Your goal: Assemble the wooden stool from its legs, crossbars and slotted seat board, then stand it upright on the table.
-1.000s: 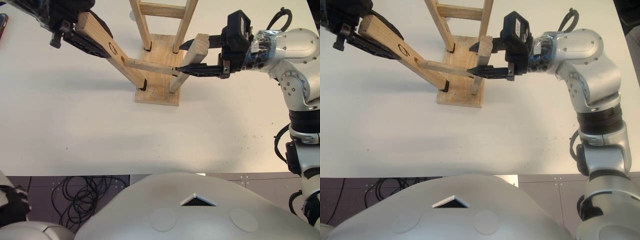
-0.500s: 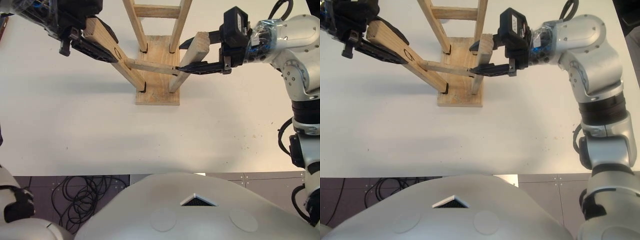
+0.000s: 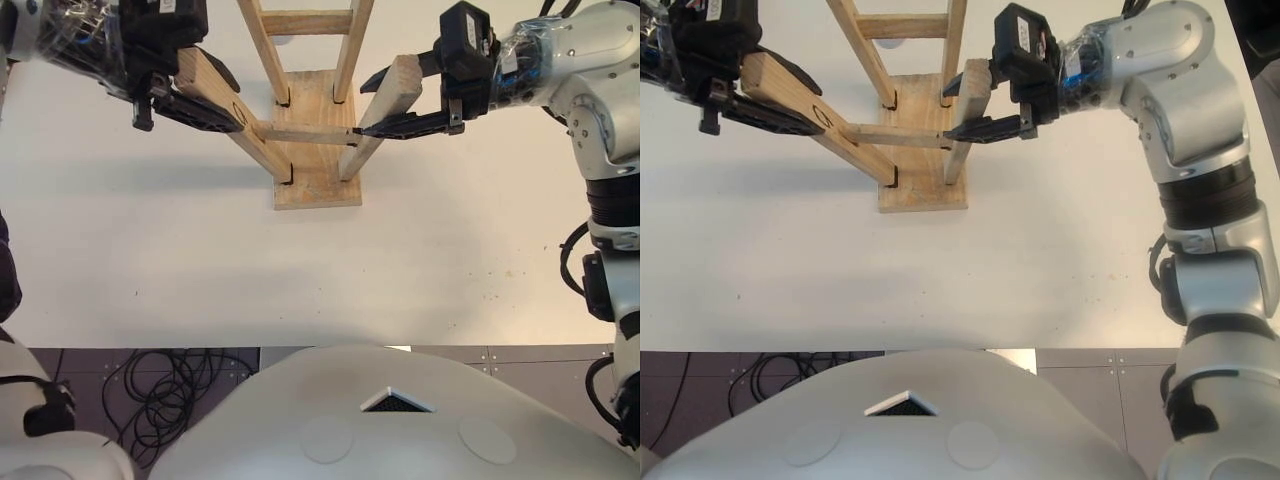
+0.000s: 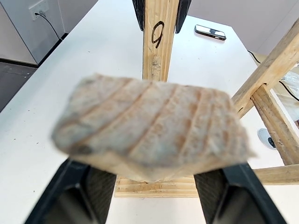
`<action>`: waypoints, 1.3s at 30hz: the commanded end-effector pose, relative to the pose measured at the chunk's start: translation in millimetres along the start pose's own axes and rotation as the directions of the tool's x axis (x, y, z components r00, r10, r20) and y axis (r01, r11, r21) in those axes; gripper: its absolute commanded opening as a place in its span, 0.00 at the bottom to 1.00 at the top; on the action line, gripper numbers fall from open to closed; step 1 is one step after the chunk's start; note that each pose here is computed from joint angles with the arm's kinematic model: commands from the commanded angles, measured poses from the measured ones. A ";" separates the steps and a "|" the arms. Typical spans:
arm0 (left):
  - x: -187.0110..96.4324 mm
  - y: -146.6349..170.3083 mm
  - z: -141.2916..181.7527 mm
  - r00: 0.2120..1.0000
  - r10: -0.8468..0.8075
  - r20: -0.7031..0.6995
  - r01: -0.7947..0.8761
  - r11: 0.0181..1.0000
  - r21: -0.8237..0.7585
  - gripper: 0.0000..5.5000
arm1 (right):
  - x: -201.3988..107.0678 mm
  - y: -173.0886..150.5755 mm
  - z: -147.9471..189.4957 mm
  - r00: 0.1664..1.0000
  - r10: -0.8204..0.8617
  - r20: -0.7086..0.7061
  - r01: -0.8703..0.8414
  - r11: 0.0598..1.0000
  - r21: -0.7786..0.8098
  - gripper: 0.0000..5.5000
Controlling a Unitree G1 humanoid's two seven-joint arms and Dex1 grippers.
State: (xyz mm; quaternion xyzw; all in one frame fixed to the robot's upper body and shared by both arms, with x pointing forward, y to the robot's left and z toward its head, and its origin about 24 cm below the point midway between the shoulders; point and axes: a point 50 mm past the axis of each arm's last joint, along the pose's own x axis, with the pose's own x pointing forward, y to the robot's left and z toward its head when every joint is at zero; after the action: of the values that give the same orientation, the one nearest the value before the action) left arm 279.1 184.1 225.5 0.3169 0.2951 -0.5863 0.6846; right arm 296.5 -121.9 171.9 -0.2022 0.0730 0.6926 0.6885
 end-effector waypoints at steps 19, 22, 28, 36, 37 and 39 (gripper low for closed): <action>49.9 -5.7 -19.0 0.992 -0.128 0.026 0.128 0.992 -0.012 0.37 | -46.9 -24.9 62.4 0.837 -0.249 0.487 0.125 0.954 0.273 0.52; 51.0 -3.9 -18.9 0.994 -0.107 0.030 0.108 0.994 -0.034 0.37 | -49.1 -38.6 77.3 0.795 -0.461 0.395 0.429 0.887 0.171 0.44; 46.4 -2.8 -24.8 0.997 -0.079 0.013 0.079 0.994 -0.079 0.37 | 17.0 -30.5 127.8 0.810 -0.549 0.205 0.535 0.551 -0.641 0.26; 45.5 -4.4 -32.6 0.997 -0.067 -0.025 0.064 0.992 -0.104 0.37 | 76.9 -7.6 65.3 0.868 -0.451 -0.208 0.119 0.595 -0.795 0.00; 46.3 -5.2 -33.5 0.997 -0.071 -0.028 0.068 0.992 -0.106 0.37 | 78.9 -4.7 62.4 0.866 -0.445 -0.229 0.097 0.598 -0.796 0.00; 47.4 -5.5 -34.3 0.997 -0.071 -0.027 0.068 0.992 -0.103 0.37 | 82.8 -0.3 61.4 0.869 -0.430 -0.245 0.076 0.605 -0.792 0.00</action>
State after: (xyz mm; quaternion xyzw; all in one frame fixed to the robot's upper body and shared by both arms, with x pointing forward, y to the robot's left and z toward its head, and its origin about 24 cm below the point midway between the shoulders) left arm 283.9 172.6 215.5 0.3151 0.2539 -0.6002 0.6899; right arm 293.7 -25.4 199.9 -0.6151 -0.1182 0.4835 0.6115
